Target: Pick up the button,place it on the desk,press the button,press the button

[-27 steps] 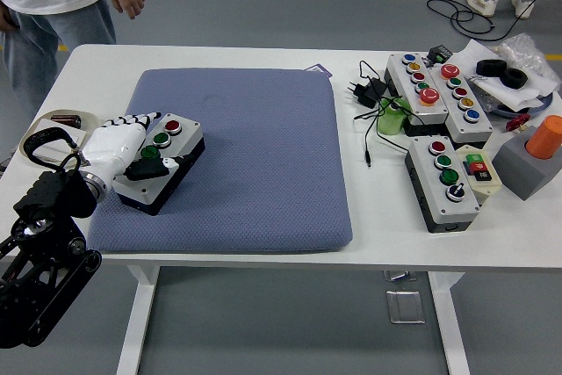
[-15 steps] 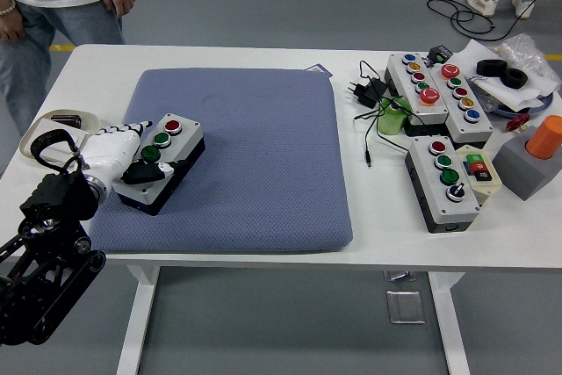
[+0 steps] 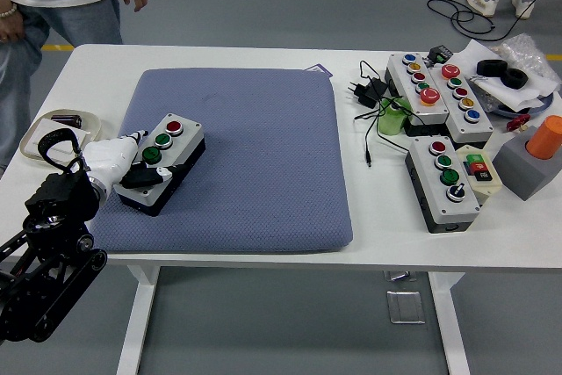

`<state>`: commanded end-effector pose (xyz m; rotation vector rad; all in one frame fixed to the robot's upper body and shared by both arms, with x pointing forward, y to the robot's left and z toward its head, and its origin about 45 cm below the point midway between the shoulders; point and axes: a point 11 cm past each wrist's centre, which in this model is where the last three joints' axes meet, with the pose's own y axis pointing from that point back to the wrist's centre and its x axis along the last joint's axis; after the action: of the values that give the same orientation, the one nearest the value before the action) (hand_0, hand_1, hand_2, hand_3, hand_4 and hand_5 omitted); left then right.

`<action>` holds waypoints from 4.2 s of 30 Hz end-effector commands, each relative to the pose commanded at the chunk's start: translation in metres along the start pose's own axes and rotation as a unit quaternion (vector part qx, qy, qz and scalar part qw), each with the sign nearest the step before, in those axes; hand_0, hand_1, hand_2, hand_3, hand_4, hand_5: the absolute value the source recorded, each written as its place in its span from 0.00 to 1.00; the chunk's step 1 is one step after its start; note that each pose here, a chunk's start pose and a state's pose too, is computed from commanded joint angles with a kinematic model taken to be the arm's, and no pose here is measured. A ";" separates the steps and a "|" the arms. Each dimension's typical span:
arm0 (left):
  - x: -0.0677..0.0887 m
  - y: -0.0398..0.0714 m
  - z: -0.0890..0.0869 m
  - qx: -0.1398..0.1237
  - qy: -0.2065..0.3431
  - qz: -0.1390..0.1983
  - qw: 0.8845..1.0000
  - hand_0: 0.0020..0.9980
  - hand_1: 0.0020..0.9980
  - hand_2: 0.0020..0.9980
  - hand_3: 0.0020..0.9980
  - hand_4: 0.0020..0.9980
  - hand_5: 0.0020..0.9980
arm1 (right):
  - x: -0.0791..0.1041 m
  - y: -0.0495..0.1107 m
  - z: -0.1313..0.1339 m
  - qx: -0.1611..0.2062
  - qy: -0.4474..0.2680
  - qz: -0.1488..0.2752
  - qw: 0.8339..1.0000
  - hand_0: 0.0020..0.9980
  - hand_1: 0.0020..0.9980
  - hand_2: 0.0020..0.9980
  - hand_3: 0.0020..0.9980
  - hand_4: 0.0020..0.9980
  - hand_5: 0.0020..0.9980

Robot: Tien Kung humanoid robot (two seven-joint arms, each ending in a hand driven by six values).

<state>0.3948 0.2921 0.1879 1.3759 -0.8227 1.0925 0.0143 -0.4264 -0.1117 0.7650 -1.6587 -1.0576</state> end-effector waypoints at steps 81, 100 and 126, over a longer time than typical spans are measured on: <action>0.035 0.001 0.101 -0.349 -0.145 0.043 0.925 0.39 0.41 0.39 0.52 0.60 0.00 | 0.002 0.000 -0.005 0.004 0.005 0.005 1.000 0.68 0.63 0.66 0.60 0.30 0.09; 0.034 -0.001 0.097 -0.346 -0.147 0.027 0.926 0.57 0.76 0.85 0.89 1.00 0.50 | 0.003 0.000 -0.006 0.005 0.007 0.005 1.000 0.68 0.63 0.66 0.59 0.30 0.09; 0.105 0.059 0.079 -0.321 -0.018 0.191 0.927 0.14 0.10 0.12 0.84 0.53 0.15 | 0.004 0.000 -0.003 0.002 0.007 0.005 1.000 0.68 0.63 0.65 0.60 0.30 0.08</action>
<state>0.3854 0.2196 0.3121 0.6965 -1.3699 0.9576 0.0157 -0.4306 -0.1100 0.7641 -1.6518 -1.0404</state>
